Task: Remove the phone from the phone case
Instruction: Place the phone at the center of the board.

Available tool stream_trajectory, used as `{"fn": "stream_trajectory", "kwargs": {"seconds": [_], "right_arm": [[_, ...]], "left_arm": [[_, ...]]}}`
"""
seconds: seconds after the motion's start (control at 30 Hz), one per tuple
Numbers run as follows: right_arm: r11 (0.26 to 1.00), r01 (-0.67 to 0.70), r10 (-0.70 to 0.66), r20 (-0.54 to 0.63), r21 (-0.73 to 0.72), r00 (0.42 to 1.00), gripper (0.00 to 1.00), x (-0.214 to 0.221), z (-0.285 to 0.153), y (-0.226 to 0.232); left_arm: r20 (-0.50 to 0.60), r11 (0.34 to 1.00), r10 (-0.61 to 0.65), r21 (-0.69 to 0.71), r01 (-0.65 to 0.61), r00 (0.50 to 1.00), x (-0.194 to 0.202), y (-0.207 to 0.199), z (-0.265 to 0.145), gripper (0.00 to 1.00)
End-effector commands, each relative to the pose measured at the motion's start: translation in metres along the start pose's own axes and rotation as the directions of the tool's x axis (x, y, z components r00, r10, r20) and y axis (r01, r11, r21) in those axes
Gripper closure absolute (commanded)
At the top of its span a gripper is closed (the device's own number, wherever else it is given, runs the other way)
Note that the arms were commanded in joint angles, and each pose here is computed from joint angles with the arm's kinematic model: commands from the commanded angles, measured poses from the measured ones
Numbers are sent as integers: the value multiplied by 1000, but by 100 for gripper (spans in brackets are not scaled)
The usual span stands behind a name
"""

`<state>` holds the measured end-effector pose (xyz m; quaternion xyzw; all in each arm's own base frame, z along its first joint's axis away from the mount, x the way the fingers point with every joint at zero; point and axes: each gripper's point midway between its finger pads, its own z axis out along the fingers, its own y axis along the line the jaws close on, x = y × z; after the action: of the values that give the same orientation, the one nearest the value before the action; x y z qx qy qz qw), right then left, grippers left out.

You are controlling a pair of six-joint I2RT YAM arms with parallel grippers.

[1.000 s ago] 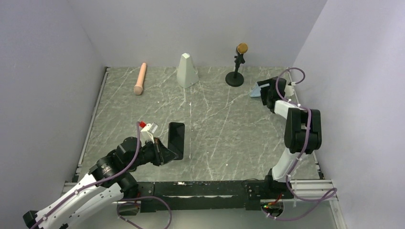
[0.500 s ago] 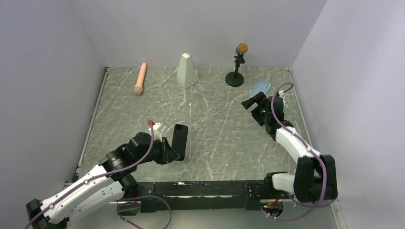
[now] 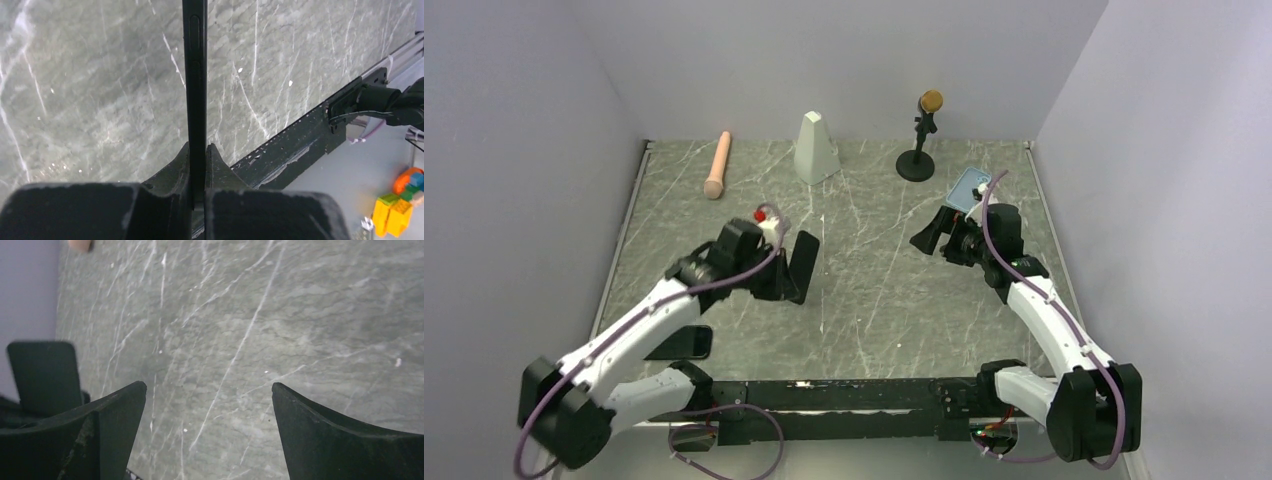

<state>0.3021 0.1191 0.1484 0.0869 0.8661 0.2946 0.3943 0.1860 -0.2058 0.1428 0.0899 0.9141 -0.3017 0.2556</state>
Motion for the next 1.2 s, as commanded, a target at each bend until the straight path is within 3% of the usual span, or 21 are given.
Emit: {"fn": "stream_trajectory", "kwargs": {"seconds": [0.0,0.13,0.27,0.5,0.7,0.77,0.8,0.9,1.0,1.03,1.17], "right_arm": [[985,87,-90,-14,-149,996,0,-9,-15,37],[972,74,-80,-14,-225,997,0,-3,-24,51],[968,93,-94,9,-233,996,0,1,-37,54],[966,95,-83,60,-242,995,0,4,-61,61],[966,83,-73,51,-245,996,0,14,-69,62],[967,84,-73,55,-239,996,0,15,-71,61],[968,84,-73,57,-236,996,0,15,-72,61],[970,87,-74,69,-226,995,0,14,-74,60],[972,84,-70,73,-221,995,0,14,-75,59],[972,81,-66,73,-221,995,0,13,-75,59],[971,66,-51,70,-232,996,0,14,-72,60]], "left_arm": [[-91,971,195,156,-179,977,-40,-27,2,100],[-297,939,300,259,-226,906,-41,-28,23,100],[-359,891,431,313,-329,828,-49,-14,57,100],[-468,829,547,415,-374,694,-46,7,112,100],[-534,825,553,459,-330,640,-34,22,136,100],[-542,836,536,446,-320,647,-35,32,140,98],[-543,840,530,440,-317,651,-36,35,141,94],[-536,858,512,346,-379,671,-51,53,145,64],[-494,854,514,219,-472,701,-76,68,137,23],[-474,852,513,179,-492,716,-87,71,132,5],[-360,840,509,11,-542,782,-130,72,94,1]]}}
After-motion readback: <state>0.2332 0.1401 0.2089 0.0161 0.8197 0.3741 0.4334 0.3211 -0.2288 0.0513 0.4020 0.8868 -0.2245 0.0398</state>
